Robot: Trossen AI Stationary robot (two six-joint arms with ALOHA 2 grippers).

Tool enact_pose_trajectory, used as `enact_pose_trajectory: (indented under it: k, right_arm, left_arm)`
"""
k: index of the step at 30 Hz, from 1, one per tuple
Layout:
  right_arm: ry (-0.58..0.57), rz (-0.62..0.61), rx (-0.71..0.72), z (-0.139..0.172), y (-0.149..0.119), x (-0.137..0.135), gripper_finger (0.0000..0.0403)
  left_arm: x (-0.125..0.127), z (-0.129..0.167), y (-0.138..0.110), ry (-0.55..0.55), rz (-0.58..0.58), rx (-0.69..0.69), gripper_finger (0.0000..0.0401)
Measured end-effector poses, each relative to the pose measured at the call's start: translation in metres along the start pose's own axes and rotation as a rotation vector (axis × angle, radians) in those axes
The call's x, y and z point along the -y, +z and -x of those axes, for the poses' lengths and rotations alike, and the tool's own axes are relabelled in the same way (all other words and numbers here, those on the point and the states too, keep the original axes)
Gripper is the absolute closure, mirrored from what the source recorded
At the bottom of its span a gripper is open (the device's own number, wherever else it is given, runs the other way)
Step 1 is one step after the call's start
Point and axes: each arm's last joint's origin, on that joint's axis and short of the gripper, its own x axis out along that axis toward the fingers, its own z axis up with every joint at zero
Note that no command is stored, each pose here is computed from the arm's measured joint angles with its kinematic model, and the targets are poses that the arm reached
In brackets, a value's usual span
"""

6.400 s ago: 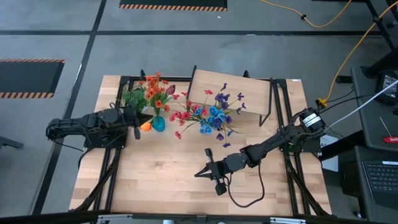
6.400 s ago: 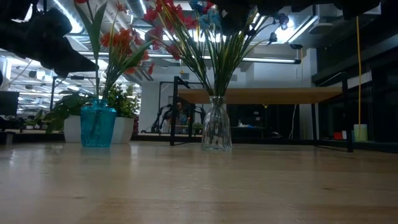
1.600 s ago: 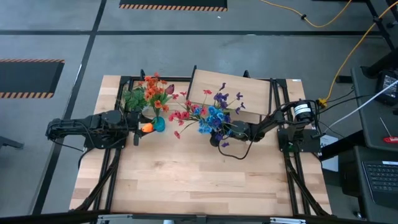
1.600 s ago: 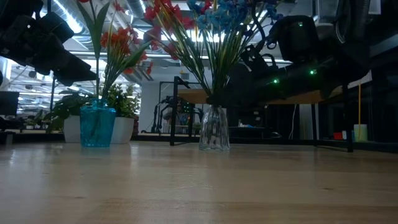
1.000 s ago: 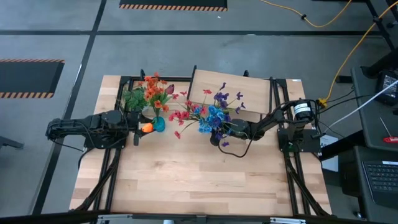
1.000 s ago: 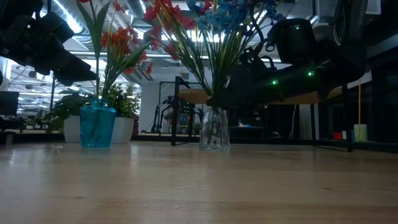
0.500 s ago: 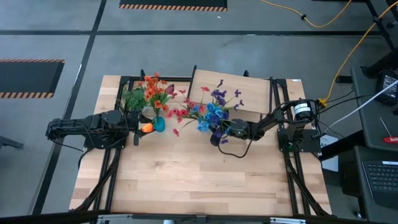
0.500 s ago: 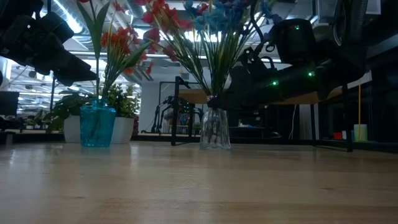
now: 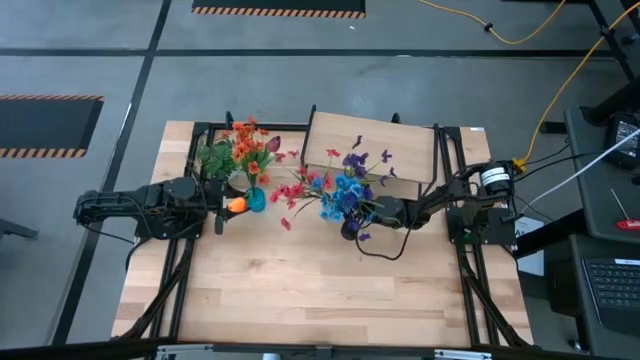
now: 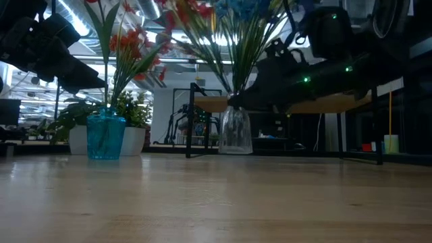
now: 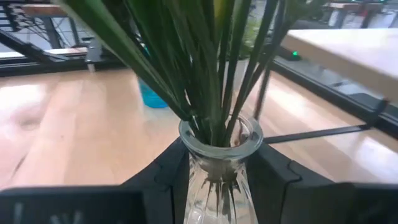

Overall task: Pick and place flowers into a vace then onto a shelf
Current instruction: Put the transparent vase with flowers on the shelf

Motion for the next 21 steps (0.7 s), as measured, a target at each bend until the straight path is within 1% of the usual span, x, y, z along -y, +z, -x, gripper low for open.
enact_pose_trajectory:
  k: [4, 10, 15, 21]
  right_arm:
    - [-0.018, 0.010, -0.017, 0.010, 0.008, 0.001, 0.0280]
    - [0.007, 0.010, -0.084, 0.024, 0.021, -0.003, 0.0280]
    - [-0.025, 0.011, -0.125, 0.037, 0.027, -0.008, 0.0280]
    - [0.005, 0.019, -0.116, 0.053, 0.039, -0.018, 0.0280]
  left_arm:
    - [0.000, 0.000, 0.000, 0.000, 0.000, -0.001, 0.0203]
    - [0.000, 0.000, 0.000, 0.000, -0.001, -0.001, 0.0203]
    - [0.000, 0.000, 0.000, 0.000, -0.001, -0.001, 0.0203]
    - [0.000, 0.000, 0.000, 0.000, 0.000, -0.001, 0.0203]
